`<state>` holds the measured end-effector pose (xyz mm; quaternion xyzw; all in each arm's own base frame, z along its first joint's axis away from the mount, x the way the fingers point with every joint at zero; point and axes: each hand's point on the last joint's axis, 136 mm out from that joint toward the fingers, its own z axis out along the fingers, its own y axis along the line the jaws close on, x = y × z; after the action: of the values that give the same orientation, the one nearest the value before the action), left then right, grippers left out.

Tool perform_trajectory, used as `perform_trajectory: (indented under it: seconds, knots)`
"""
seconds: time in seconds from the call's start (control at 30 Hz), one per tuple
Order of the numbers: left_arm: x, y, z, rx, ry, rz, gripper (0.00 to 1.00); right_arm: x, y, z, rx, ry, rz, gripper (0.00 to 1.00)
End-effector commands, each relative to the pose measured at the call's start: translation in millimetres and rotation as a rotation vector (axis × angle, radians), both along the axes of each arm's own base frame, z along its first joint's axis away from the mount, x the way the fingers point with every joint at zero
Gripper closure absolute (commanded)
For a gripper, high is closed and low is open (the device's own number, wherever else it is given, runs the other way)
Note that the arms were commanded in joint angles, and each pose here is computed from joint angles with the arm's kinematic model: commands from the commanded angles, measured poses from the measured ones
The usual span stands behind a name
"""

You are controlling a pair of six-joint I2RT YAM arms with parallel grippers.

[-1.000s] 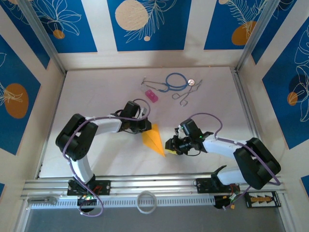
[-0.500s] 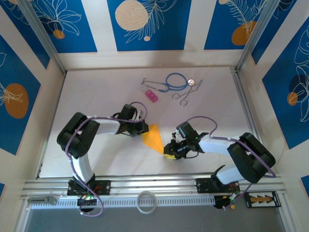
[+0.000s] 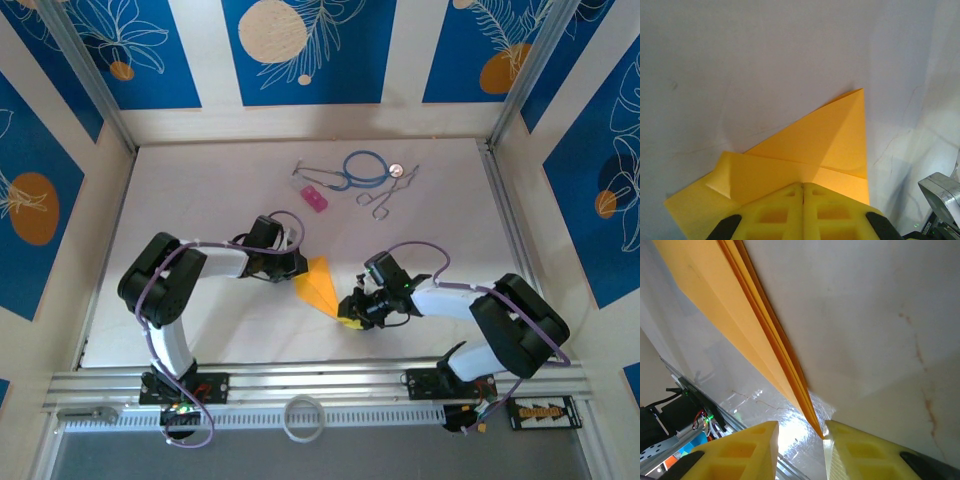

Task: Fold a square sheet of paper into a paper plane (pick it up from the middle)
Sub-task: Turn over the paper at the center of the table.

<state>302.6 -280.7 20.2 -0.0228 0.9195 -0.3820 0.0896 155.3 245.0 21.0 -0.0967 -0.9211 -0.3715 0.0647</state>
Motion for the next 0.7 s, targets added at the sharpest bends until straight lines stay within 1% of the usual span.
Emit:
perform_trajectory:
  seconds: [0.0,0.33,0.47,0.6,0.67]
  knots:
    - [-10.1,11.5,-19.0,0.040,0.066,0.019,0.94,8.2,3.2,-6.2,-0.005,-0.040,-0.013,0.70]
    - [-9.2,10.6,-16.3,0.034,0.062,0.017,0.94,22.0,9.6,2.0,0.051,-0.106,-0.031,0.70]
    - [-7.9,9.0,-12.2,0.022,0.055,0.018,0.94,26.3,9.1,4.4,0.062,-0.127,-0.032,0.73]
    - [-3.4,2.6,2.1,-0.020,0.037,0.016,0.93,27.5,10.3,10.7,0.091,-0.156,-0.010,0.84]
    - [0.2,-2.7,18.6,-0.058,0.016,0.011,0.90,26.6,8.3,12.1,0.085,-0.163,-0.003,0.89]
